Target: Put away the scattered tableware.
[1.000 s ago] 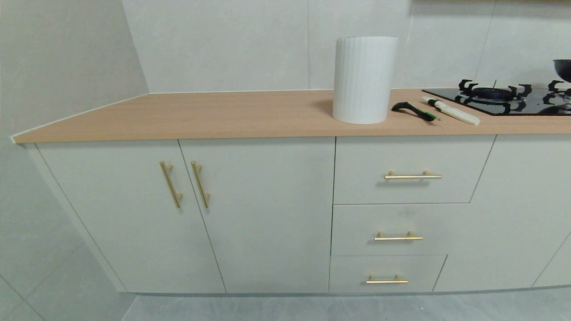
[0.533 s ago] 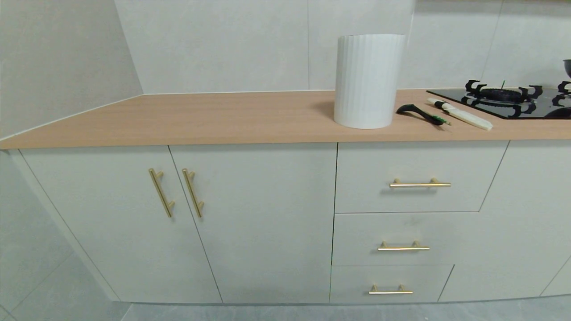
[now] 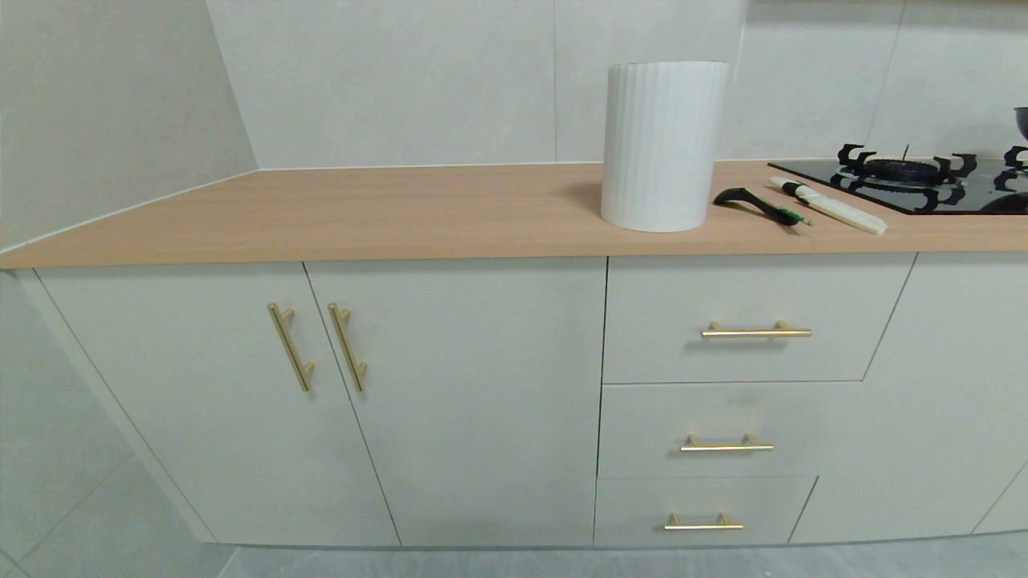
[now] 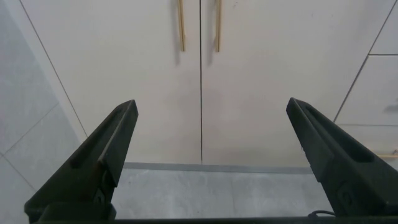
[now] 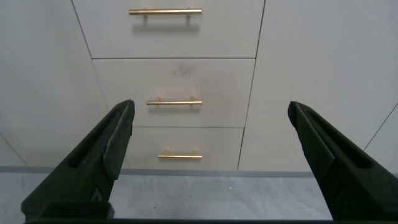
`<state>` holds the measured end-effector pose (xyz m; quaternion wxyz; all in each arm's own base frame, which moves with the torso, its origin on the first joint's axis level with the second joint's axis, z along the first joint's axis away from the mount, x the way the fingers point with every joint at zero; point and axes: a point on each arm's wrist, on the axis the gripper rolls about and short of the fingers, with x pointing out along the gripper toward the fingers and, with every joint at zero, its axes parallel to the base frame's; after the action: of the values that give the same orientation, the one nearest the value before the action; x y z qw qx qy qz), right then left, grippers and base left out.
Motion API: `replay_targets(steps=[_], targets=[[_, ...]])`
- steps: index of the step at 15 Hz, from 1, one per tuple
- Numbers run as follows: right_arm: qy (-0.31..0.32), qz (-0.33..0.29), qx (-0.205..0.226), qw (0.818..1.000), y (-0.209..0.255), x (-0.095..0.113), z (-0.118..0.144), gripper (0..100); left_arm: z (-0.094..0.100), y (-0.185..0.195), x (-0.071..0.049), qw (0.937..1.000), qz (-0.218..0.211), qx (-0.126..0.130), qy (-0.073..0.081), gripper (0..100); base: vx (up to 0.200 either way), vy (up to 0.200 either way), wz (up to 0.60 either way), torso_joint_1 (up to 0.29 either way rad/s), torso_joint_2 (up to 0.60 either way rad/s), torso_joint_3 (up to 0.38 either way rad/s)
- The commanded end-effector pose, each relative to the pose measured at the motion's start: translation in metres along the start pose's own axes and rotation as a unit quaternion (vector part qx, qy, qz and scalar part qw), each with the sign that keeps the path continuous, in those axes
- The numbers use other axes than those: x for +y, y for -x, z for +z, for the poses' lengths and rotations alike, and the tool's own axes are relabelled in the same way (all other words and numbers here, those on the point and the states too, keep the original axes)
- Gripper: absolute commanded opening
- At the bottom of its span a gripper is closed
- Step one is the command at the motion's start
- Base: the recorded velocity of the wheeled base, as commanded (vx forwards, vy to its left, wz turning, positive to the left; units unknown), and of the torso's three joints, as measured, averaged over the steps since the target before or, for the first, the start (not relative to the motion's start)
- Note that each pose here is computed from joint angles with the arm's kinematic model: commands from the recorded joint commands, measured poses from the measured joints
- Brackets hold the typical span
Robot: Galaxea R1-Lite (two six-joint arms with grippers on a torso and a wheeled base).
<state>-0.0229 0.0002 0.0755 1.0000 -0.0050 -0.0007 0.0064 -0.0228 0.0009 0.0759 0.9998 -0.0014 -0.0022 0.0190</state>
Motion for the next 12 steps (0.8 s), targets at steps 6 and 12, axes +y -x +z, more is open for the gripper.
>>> replay_targets(steps=[6,12], targets=[[-0.043,0.016,-0.057,0.997,0.010,-0.001,0.049,100,0.000,0.000,0.000,1.0000,0.000,0.000,0.000,100,0.000,0.000,0.00,0.000,0.00,0.000],[-0.024,0.148,0.221,0.964,-0.083,0.012,0.075,100,0.000,0.000,0.000,1.0000,0.000,0.000,0.000,100,0.000,0.000,0.00,0.000,0.00,0.000]])
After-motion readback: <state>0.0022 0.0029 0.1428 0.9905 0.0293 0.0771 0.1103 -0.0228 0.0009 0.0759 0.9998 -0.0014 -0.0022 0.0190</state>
